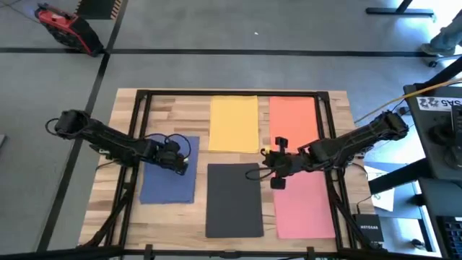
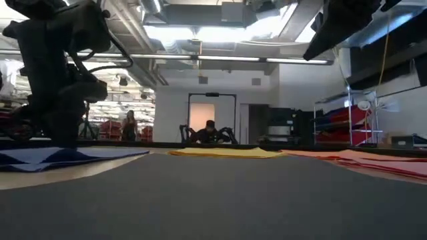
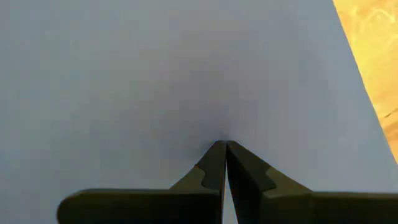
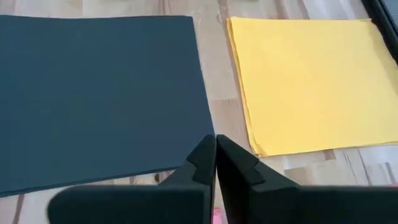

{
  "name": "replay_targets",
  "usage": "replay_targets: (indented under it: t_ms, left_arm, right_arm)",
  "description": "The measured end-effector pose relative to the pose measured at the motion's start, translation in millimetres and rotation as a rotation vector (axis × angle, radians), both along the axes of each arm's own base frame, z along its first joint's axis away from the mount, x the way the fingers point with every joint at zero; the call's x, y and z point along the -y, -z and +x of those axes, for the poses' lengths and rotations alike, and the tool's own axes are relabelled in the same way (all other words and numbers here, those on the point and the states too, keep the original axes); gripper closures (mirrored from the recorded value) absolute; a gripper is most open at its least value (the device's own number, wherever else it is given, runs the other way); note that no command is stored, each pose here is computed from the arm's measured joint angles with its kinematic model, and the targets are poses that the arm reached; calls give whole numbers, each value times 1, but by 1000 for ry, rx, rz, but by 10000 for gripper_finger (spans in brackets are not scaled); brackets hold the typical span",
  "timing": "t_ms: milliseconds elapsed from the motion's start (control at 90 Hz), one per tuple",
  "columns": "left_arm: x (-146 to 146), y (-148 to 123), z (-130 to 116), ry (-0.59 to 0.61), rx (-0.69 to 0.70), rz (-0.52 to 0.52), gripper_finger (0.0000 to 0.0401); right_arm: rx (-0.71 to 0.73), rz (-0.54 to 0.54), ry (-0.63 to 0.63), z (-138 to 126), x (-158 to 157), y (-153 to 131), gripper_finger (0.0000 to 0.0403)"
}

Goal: Organize paper
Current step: Adjust the stacked blue colored papers

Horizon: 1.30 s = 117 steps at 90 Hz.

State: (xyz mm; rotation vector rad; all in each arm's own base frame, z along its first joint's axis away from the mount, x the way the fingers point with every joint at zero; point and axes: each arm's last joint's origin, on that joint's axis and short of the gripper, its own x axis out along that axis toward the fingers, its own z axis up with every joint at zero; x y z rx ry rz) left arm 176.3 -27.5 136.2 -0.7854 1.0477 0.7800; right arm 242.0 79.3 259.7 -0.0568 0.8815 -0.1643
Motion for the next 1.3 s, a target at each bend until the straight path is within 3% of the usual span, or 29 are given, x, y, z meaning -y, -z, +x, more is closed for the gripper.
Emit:
replay_targets:
  t_ms: [500,678,867,978,1089,1300]
  left_arm:
    - [2,-11,9,3,47,-9,401]
    - [4,-21,17,47,74,-32,401]
    - [8,-36,27,82,122,-87,401]
    - [9,-48,38,171,211,-37,401]
    - [10,-64,49,256,385,45,401]
    - [13,-89,57,325,736,197,401]
  right_arm:
    - [-2,-9,-10,0,0,0,403]
    - [-36,-142,-21,-3,4,1,403]
    - [-85,-110,-20,-7,4,4,403]
    - [-129,-45,-67,-10,3,5,403]
    - [-112,19,-103,-16,3,-2,403]
    - [98,112,-129,-38,10,-15,403]
